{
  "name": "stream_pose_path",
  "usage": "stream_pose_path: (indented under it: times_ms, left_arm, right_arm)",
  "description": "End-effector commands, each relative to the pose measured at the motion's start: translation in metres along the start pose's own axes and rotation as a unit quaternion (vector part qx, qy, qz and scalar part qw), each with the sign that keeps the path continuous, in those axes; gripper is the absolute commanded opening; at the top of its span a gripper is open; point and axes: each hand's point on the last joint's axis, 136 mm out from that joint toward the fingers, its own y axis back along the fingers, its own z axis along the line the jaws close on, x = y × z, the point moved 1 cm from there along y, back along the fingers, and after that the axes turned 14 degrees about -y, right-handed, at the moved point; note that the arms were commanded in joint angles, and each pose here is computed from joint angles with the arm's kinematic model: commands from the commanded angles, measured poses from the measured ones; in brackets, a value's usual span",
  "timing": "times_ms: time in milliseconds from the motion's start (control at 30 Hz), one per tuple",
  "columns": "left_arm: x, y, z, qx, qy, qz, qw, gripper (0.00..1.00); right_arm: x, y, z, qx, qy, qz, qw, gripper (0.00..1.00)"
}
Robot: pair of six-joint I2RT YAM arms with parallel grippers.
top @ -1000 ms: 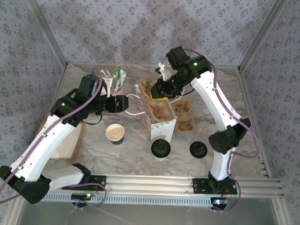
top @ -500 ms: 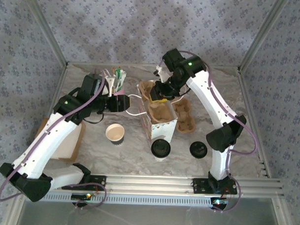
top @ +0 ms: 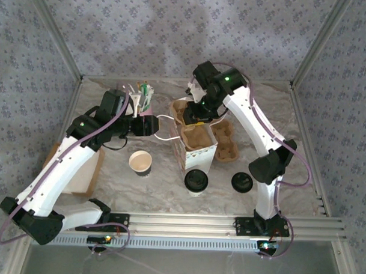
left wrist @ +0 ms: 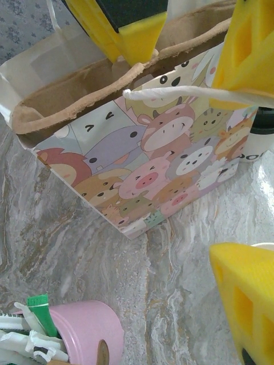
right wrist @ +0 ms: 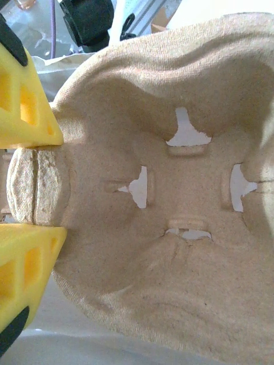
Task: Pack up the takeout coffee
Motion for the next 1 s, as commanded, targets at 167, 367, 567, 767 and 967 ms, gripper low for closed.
stream_pose_path:
  times_ms: [167,367,567,767,967]
  left_arm:
    - [-0.006,0.001,-0.003,0.012,0.003,-0.013,1.000,0.62]
    - [-0.006,0.002,-0.004,0.014,0.004,-0.014,1.000,0.62]
    - [-0.006,0.001,-0.005,0.016,0.004,-0.014,1.000,0.62]
    - [-0.006,0.002,-0.004,0.016,0.004,-0.013,1.000,0.62]
    - [-0.007,0.001,-0.005,0.017,0.004,-0.013,1.000,0.62]
  right_arm:
    - [0.007,-0.006,-0.007,0.055,0.010,0.008,0.998,0.35]
    - [0.008,-0.008,-0.012,0.088,0.015,0.005,0.996,0.35]
    - [0.008,-0.013,-0.018,0.126,0.020,0.003,0.992,0.35]
    - [0.011,-0.017,-0.019,0.142,0.026,0.007,0.989,0.35]
    - [0.011,-0.021,-0.020,0.154,0.031,0.008,0.988,0.35]
